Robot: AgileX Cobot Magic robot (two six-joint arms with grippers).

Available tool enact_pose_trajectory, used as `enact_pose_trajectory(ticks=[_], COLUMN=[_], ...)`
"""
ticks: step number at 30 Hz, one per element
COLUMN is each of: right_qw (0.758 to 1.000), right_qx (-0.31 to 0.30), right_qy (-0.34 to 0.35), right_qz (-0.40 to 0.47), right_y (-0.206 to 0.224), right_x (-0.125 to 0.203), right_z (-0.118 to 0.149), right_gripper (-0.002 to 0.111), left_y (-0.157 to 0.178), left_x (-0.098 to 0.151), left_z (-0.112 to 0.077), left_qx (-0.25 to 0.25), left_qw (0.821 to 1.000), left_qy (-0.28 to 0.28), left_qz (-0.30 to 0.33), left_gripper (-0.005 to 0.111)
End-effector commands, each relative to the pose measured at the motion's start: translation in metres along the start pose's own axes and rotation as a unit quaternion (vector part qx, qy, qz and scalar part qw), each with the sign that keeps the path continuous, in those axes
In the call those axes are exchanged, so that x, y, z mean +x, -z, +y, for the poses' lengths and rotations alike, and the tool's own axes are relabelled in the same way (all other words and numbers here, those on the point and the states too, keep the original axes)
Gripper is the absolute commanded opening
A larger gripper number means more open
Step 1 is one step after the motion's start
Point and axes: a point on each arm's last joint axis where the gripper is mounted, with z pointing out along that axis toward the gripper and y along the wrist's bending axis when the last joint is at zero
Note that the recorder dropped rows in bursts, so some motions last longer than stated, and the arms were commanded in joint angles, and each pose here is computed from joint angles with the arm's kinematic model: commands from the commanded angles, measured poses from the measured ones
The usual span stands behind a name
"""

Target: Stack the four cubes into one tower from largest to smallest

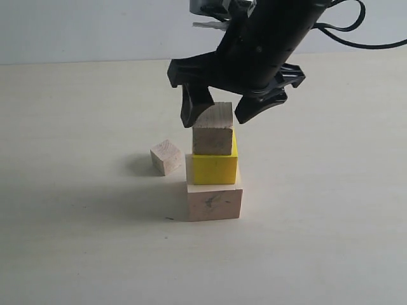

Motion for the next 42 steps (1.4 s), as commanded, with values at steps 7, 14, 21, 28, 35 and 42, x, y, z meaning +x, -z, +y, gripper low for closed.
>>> enact_pose_trajectory(ticks=[7,14,21,28,35,42], right_qw=[0.994,0.979,0.953,0.923,0.892,0.878], right_qx=[0.017,0.088,0.123,0.150,0.170,0.159], right_qy=[0.051,0.105,0.133,0.148,0.173,0.181], right_qz=[-0.097,-0.154,-0.242,-0.323,-0.382,-0.414], right_y=[0.069,0.140,0.208,0.214,0.193,0.174], right_x=[0.014,0.050,0.103,0.153,0.201,0.224], right_z=[0.005,-0.003,-0.011,-0.031,-0.055,-0.066], right_gripper=[0.076,0.073,0.025,0.000,0.000,0.000], left_y=[0.000,0.000,0.000,0.002,0.007,-0.003], left_x=[0.000,0.000,0.000,-0.009,-0.064,-0.102], left_z=[0.000,0.000,0.000,-0.003,-0.017,-0.028], left_qx=[0.002,0.002,0.002,0.021,0.063,0.075], left_qw=[1.000,1.000,1.000,1.000,0.998,0.997], left_qy=[-0.001,-0.001,-0.001,-0.005,-0.012,-0.018], left_qz=[-0.005,-0.005,-0.005,-0.012,-0.024,-0.008], left_gripper=[0.000,0.000,0.000,0.000,0.000,0.000])
